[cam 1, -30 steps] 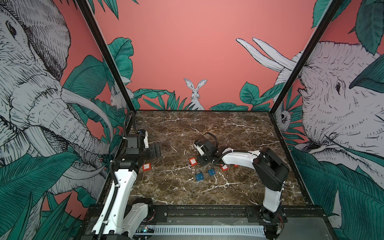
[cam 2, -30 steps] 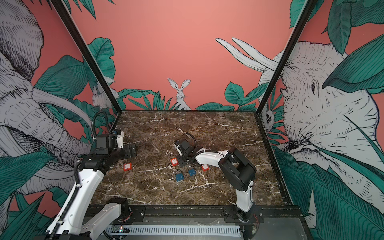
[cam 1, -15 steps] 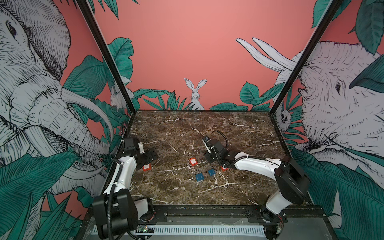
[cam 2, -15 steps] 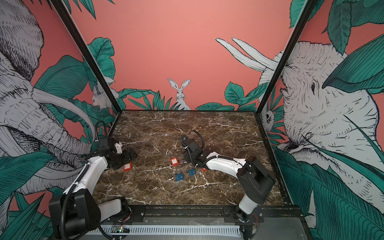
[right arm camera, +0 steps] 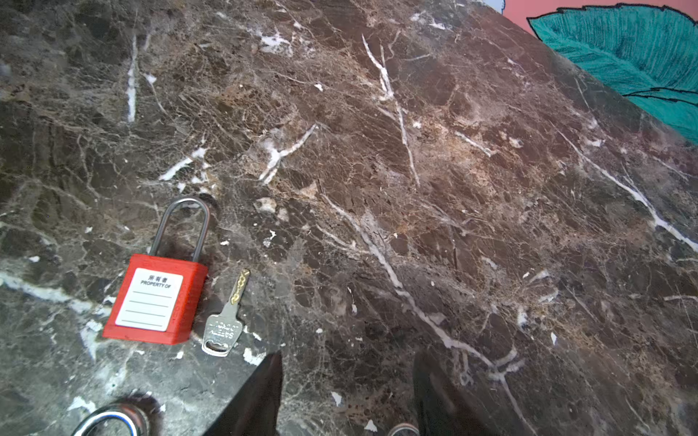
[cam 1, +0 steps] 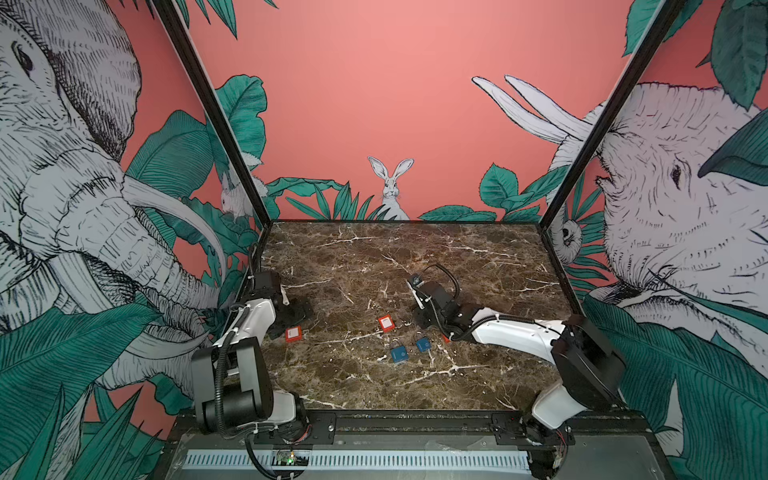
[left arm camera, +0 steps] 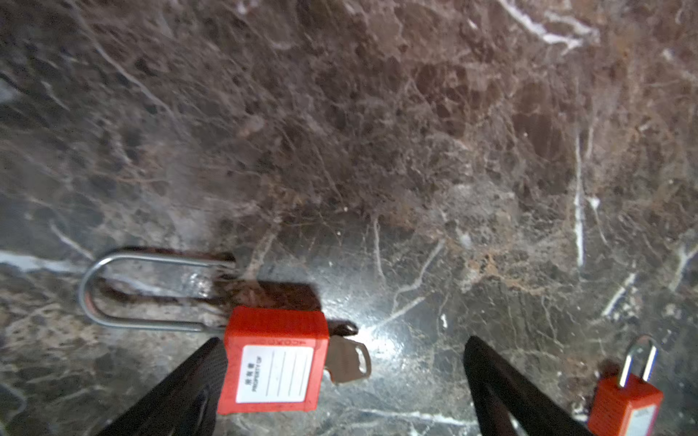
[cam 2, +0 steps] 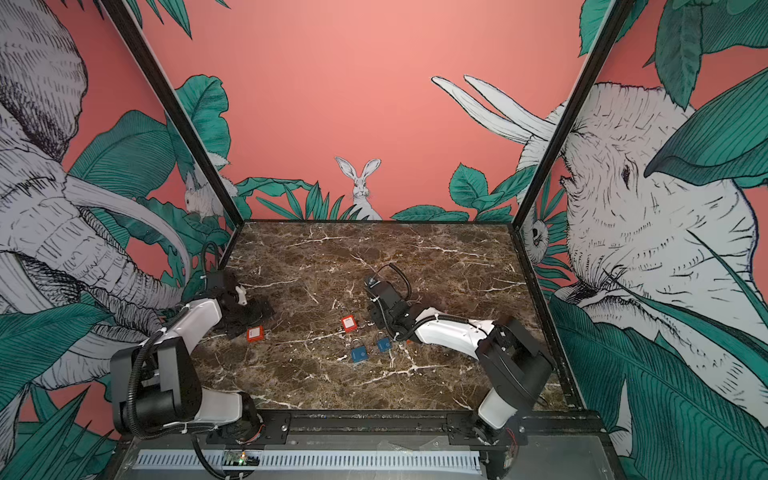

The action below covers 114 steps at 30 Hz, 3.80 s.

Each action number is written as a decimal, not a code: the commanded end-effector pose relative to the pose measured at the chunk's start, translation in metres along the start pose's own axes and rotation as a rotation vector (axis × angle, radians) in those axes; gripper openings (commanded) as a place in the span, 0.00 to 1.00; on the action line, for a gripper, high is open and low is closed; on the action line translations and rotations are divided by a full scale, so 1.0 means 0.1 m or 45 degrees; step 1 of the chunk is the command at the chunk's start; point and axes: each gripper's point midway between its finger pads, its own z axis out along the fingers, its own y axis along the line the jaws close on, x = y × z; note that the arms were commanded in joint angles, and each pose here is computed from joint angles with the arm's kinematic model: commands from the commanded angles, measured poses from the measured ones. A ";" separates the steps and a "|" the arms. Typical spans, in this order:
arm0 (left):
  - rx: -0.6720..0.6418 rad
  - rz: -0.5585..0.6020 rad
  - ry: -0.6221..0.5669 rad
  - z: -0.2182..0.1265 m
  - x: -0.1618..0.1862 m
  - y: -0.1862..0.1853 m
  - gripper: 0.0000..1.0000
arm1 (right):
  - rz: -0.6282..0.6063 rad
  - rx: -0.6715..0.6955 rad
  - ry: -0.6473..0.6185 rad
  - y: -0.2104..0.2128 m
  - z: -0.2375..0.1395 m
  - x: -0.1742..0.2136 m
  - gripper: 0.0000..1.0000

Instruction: Lock with the key

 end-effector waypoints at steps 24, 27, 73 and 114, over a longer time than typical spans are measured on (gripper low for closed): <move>0.269 0.255 0.082 0.33 0.06 -0.57 0.92 | -0.055 0.063 0.004 -0.06 0.04 -0.05 0.58; 0.310 0.254 0.134 0.38 0.18 -0.70 0.91 | -0.067 0.040 0.001 -0.03 0.03 -0.06 0.58; 0.167 0.187 0.239 0.15 0.59 -0.50 0.94 | 0.042 -0.332 0.018 0.47 -0.06 -0.13 0.59; 0.300 0.067 -0.160 -0.94 -0.03 -0.61 0.95 | -0.733 -1.010 -0.077 2.27 0.08 -0.38 0.64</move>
